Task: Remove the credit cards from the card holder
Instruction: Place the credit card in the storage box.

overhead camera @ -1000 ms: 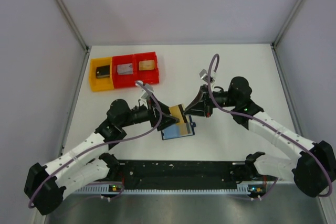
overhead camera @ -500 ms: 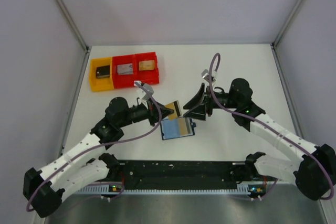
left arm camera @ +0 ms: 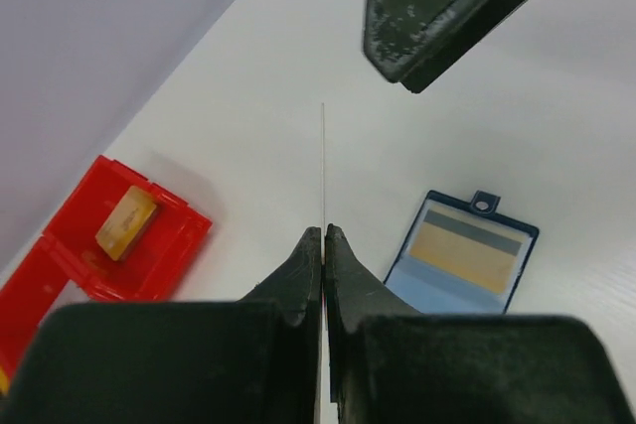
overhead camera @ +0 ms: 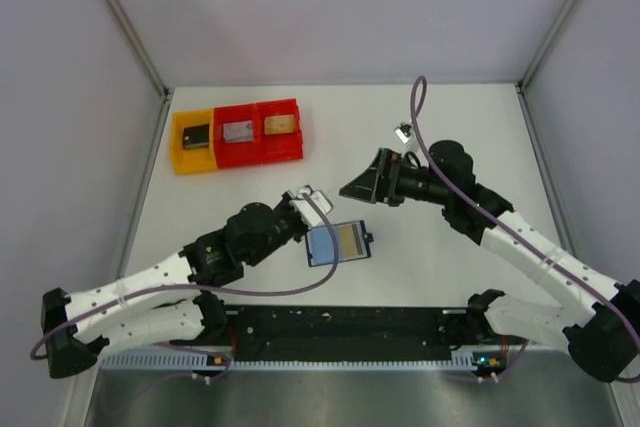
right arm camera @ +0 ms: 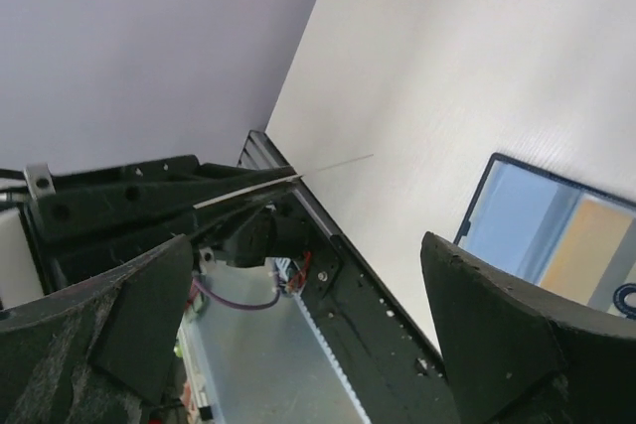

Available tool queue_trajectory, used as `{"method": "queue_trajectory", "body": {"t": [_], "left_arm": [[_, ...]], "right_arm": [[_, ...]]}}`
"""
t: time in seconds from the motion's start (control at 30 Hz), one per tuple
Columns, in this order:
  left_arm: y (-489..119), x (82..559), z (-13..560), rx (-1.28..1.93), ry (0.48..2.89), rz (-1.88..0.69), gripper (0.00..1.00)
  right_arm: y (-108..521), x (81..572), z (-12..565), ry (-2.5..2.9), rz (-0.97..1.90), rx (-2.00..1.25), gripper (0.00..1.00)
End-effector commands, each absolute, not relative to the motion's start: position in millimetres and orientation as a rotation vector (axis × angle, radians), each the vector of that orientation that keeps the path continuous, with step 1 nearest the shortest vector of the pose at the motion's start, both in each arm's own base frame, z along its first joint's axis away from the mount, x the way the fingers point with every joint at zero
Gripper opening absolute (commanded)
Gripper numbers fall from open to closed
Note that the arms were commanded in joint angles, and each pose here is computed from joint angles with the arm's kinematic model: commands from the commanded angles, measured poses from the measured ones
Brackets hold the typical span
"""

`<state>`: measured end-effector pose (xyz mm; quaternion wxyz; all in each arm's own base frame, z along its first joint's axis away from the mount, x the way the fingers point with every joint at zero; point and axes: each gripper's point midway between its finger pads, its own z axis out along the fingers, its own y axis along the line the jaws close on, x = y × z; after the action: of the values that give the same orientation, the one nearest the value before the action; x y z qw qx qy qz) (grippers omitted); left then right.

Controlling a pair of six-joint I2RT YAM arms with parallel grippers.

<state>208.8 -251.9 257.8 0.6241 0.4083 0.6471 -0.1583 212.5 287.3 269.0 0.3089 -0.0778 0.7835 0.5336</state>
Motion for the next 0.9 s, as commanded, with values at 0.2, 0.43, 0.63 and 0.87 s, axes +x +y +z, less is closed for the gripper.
{"method": "queue_trajectory", "body": {"t": [0.2, 0.43, 0.63, 0.87], "left_arm": [[-254.9, 224.8, 279.2, 0.975, 1.383, 0.02, 0.0], [-266.7, 223.1, 273.3, 1.027, 1.372, 0.056, 0.0], [-276.3, 221.5, 265.2, 1.069, 1.369, 0.09, 0.0], [-281.7, 222.8, 255.7, 1.091, 1.376, 0.127, 0.0]], "right_arm": [[303.8, 225.8, 293.5, 2.083, 1.464, 0.102, 0.83], [314.8, 226.1, 279.8, 2.124, 1.51, 0.13, 0.66], [325.0, 227.1, 279.2, 2.111, 1.603, 0.175, 0.45], [329.3, 225.2, 268.9, 2.145, 1.633, 0.206, 0.2]]}}
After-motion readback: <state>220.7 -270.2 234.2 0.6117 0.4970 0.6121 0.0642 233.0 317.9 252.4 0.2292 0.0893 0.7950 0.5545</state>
